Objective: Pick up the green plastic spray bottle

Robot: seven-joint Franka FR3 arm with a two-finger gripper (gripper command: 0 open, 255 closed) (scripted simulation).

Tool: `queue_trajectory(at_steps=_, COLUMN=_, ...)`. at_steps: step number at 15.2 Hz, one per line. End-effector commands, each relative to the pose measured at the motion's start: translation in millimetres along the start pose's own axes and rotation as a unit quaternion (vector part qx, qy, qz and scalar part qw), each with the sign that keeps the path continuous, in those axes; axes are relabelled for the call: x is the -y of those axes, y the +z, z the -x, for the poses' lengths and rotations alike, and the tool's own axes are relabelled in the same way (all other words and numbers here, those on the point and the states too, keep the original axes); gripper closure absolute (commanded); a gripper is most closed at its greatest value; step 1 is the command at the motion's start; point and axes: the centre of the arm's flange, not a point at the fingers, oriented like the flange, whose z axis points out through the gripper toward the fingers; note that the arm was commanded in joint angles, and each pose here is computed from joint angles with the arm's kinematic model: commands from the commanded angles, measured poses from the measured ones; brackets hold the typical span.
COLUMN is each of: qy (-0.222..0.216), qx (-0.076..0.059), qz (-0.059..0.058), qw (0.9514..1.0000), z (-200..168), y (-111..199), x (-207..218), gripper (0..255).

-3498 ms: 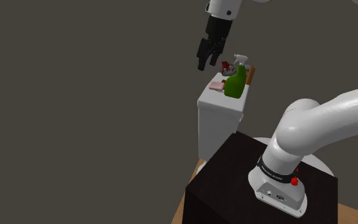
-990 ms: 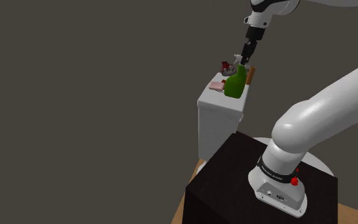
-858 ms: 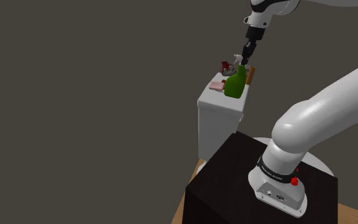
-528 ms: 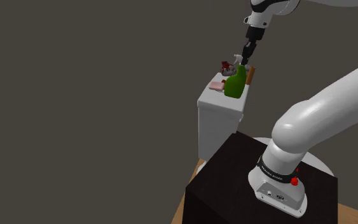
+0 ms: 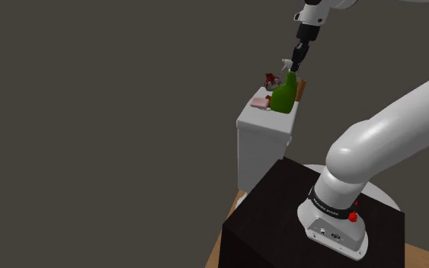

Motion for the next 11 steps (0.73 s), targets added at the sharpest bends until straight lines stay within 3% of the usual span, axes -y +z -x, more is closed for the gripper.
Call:
queue_trajectory(at_steps=1, qy=0.000, qx=0.000, qz=0.000, qw=1.0000, z=0, y=-10, x=1, gripper=255)
queue_trajectory(at_steps=11, qy=0.000, qx=0.000, qz=0.000, qw=1.0000, z=-4, y=-53, x=4, gripper=255)
